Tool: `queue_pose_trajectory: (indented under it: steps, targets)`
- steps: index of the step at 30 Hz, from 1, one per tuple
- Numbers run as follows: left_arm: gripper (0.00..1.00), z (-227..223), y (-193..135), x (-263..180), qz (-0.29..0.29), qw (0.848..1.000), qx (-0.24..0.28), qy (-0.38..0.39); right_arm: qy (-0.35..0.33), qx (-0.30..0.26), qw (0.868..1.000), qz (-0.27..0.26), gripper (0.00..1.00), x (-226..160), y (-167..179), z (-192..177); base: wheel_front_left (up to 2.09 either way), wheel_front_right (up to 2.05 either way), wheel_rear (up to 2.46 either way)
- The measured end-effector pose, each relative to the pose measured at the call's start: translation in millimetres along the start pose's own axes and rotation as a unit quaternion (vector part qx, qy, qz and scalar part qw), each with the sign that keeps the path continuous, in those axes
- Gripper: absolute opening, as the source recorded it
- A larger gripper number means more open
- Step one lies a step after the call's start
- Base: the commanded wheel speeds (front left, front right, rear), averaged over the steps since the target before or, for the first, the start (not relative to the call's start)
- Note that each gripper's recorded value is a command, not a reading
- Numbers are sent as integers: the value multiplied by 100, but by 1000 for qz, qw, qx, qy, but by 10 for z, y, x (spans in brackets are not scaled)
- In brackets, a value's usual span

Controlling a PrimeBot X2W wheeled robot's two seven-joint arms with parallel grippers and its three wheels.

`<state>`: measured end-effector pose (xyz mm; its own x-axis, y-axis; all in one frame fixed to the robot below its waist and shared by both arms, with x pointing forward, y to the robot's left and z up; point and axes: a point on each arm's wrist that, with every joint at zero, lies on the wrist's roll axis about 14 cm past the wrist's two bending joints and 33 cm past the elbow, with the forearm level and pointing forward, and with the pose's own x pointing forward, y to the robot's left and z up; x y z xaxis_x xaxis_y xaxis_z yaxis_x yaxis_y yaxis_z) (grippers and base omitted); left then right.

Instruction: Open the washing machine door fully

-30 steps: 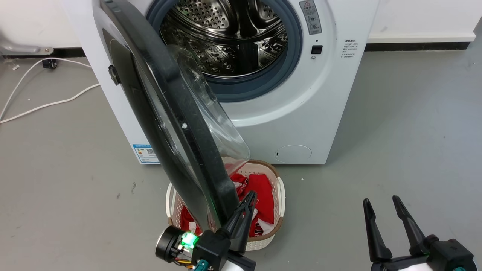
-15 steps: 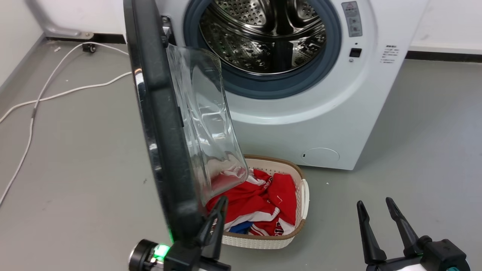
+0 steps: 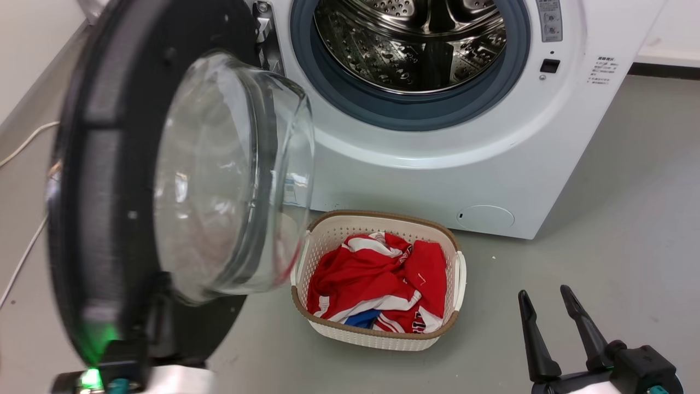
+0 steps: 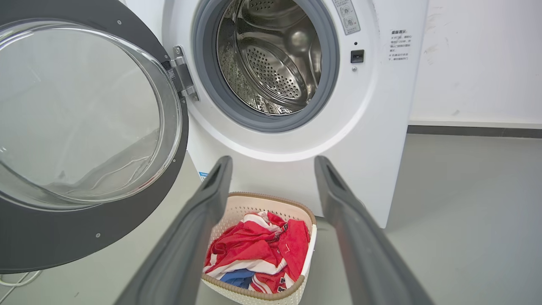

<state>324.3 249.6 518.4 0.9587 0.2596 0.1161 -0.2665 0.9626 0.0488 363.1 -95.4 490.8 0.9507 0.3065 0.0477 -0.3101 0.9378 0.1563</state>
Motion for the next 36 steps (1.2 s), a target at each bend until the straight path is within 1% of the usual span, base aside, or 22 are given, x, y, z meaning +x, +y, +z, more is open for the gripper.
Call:
queue_pose_trajectory:
  steps: [4, 9, 18, 28, 36]
  targets:
    - [0, -22, 288, 33, 37, 999, -6, 4, 2, -1, 1000, 1, 100, 43, -7, -18, 0, 0, 0]
    - [0, -31, 611, 113, 80, 997, 0, 4, 8, -2, 1000, -1, 100, 83, -34, -62, 0, 0, 0]
    - [0, -91, 1083, 289, 146, 989, 12, 10, 16, -9, 1000, -7, 100, 201, -118, -139, 0, 0, 0]
    - [0, -313, 1445, 433, 188, 981, 12, 40, 26, -9, 1000, -14, 100, 311, -201, -242, 0, 0, 0]
    - [0, -258, 1797, 603, 220, 975, 21, 33, 29, -12, 999, -20, 100, 343, -254, -275, 0, 0, 0]
